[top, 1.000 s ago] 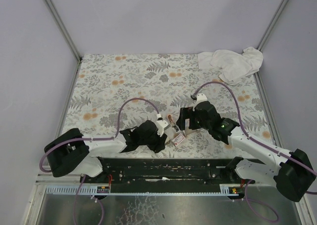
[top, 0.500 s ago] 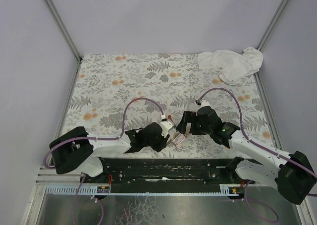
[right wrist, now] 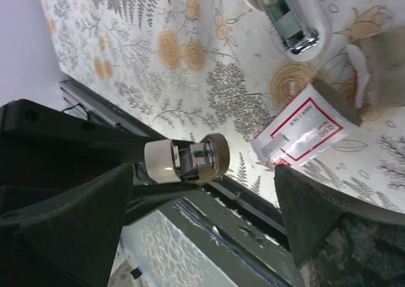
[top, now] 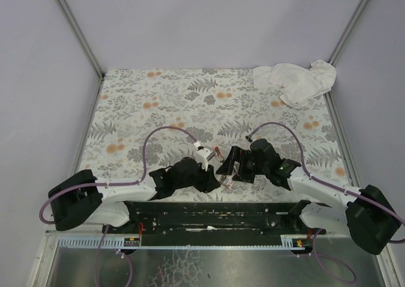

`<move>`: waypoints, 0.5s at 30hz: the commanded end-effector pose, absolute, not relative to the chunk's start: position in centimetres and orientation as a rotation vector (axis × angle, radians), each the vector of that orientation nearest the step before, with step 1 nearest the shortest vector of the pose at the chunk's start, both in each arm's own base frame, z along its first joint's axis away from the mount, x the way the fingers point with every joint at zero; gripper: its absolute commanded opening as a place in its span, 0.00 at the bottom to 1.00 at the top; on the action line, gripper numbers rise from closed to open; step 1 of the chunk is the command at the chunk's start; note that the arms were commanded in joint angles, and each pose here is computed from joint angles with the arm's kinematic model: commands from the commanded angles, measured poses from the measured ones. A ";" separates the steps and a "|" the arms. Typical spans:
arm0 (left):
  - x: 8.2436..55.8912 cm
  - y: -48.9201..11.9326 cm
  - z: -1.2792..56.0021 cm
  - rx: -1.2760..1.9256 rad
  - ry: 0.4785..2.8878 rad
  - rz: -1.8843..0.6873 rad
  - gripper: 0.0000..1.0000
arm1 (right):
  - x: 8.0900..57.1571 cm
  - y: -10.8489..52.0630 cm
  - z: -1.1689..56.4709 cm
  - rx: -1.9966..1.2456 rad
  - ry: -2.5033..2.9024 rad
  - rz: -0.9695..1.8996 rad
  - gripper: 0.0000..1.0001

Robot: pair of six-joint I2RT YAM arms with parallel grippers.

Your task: Load the staples into the stapler

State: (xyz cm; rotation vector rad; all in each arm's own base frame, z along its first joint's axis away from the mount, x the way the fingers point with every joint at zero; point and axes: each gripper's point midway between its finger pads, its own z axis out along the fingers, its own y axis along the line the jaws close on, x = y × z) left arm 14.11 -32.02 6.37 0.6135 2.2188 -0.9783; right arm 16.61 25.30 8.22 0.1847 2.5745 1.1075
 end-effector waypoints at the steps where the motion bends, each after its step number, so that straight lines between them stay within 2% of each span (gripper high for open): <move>1: 14.2 -33.6 9.4 0.559 2.115 -1.105 0.00 | 16.6 27.6 10.5 0.212 2.540 1.311 0.99; 8: 14.6 -33.7 10.8 0.530 2.074 -1.123 0.00 | 16.0 28.4 10.3 0.203 2.571 1.364 1.00; 10: 14.7 -33.8 11.2 0.518 2.065 -1.131 0.00 | 15.7 28.8 10.5 0.196 2.571 1.403 0.97; 11: 14.7 -33.8 11.2 0.514 2.063 -1.133 0.00 | 15.5 28.9 10.6 0.192 2.572 1.413 0.94; 13: 14.7 -33.9 11.5 0.504 2.050 -1.143 0.00 | 15.3 29.1 10.6 0.183 2.584 1.418 0.81; 15: 14.7 -33.9 11.7 0.497 2.041 -1.153 0.00 | 15.1 29.1 10.5 0.180 2.588 1.417 0.56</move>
